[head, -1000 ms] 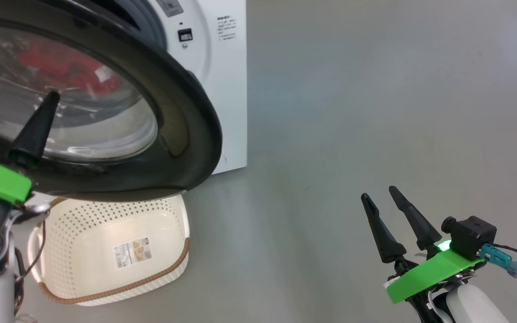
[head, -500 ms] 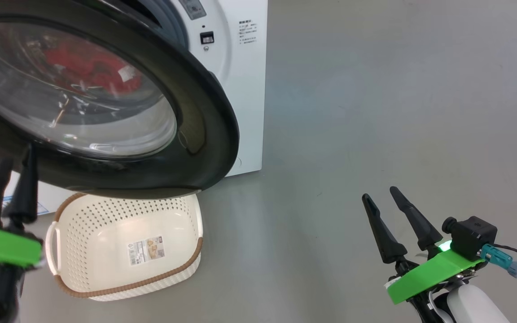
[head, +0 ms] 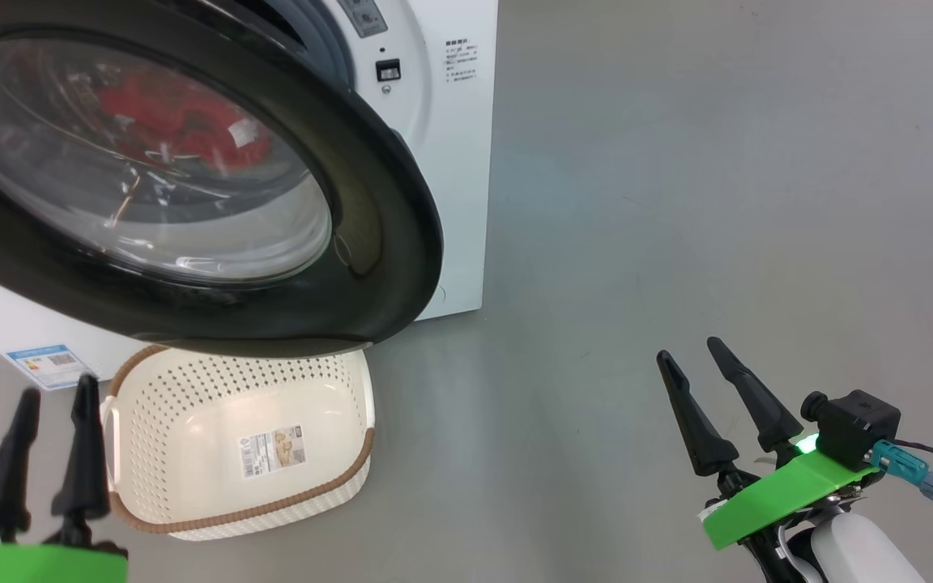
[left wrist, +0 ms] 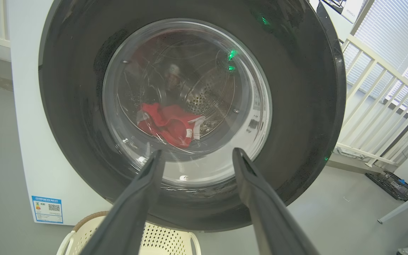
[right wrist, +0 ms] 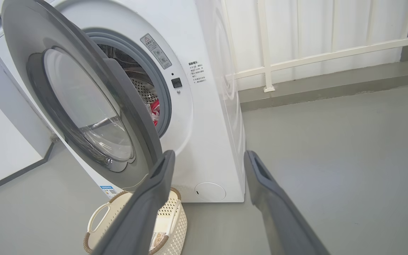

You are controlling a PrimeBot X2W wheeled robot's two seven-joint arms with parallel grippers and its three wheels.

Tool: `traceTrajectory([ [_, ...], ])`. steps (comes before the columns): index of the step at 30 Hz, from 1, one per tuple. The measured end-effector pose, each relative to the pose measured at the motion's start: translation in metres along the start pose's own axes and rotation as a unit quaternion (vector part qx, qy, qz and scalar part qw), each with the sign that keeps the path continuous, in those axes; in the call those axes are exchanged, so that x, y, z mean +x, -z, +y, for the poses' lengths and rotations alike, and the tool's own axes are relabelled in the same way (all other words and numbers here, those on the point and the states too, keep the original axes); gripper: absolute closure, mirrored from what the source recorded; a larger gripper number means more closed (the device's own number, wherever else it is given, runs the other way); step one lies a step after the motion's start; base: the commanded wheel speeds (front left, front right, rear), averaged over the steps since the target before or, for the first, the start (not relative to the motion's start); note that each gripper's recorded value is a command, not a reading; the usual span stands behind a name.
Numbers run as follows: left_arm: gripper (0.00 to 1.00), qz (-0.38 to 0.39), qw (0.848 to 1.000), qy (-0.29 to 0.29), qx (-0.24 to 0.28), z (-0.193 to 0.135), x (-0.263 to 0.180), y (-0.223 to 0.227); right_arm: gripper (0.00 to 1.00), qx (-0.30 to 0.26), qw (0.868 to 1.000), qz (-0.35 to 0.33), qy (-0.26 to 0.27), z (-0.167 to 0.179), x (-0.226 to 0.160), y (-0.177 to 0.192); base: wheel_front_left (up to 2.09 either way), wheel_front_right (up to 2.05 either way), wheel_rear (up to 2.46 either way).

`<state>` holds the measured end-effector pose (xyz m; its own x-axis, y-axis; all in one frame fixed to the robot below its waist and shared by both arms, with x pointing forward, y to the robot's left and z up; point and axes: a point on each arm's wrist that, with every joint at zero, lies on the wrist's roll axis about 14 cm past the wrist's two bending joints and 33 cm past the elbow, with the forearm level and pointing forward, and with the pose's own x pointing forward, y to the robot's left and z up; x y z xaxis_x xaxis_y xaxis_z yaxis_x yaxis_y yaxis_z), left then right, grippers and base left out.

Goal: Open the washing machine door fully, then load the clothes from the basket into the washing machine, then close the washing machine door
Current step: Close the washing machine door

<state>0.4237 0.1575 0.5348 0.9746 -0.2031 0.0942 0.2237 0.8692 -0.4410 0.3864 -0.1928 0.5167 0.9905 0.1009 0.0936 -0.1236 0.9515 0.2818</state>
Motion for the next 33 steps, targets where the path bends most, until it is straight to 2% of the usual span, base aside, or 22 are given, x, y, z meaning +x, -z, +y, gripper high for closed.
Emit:
traceTrajectory([
  [15,0.0,-0.004,0.997,-0.037,0.066,0.016,-0.025,0.024,0.0,-0.001,1.0,-0.001,-0.009,0.004,0.004,-0.001,0.0,0.0,0.0],
  [33,0.0,-0.015,0.995,-0.055,0.084,0.016,-0.037,0.024,0.0,-0.01,1.0,-0.006,-0.014,0.003,0.005,-0.007,0.0,0.0,0.0],
])
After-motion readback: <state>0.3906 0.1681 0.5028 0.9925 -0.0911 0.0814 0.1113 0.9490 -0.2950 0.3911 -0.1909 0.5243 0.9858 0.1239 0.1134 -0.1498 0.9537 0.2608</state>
